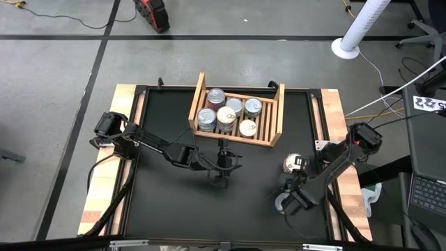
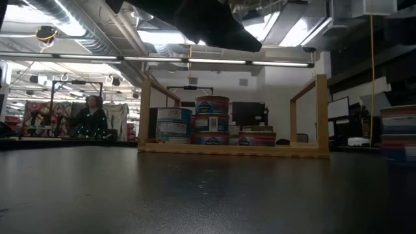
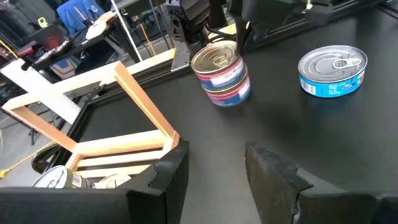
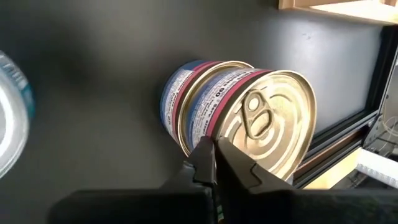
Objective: Stack canned seafood by type on shelf
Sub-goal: Stack the blue tuna can on top of the other blue tuna can on the shelf
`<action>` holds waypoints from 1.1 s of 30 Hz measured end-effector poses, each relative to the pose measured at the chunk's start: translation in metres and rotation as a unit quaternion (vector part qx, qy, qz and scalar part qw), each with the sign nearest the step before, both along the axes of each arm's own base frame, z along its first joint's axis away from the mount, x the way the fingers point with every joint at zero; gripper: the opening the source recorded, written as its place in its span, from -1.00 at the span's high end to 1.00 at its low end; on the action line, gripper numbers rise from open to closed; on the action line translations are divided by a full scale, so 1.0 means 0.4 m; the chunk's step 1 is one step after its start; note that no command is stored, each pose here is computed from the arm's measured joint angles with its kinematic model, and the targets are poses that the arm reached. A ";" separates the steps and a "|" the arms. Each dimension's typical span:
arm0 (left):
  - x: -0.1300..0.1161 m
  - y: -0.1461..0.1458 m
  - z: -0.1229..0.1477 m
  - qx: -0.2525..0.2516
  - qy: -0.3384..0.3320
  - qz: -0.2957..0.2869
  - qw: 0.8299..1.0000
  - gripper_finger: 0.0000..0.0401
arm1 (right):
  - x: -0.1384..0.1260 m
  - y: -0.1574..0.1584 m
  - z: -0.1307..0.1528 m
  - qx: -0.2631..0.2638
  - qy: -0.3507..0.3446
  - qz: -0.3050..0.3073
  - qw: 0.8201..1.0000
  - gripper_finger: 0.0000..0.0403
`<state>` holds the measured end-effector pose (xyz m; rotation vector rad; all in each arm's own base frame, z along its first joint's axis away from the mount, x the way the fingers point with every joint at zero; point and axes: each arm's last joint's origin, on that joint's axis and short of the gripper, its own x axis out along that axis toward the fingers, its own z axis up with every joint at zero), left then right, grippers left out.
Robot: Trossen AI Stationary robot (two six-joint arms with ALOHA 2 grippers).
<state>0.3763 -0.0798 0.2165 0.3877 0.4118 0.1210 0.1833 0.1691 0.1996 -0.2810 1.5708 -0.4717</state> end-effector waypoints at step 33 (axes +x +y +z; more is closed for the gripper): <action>0.000 0.000 0.000 0.061 0.013 -0.024 0.998 0.25 | 0.178 -0.118 0.041 0.026 -0.049 0.089 0.994 1.00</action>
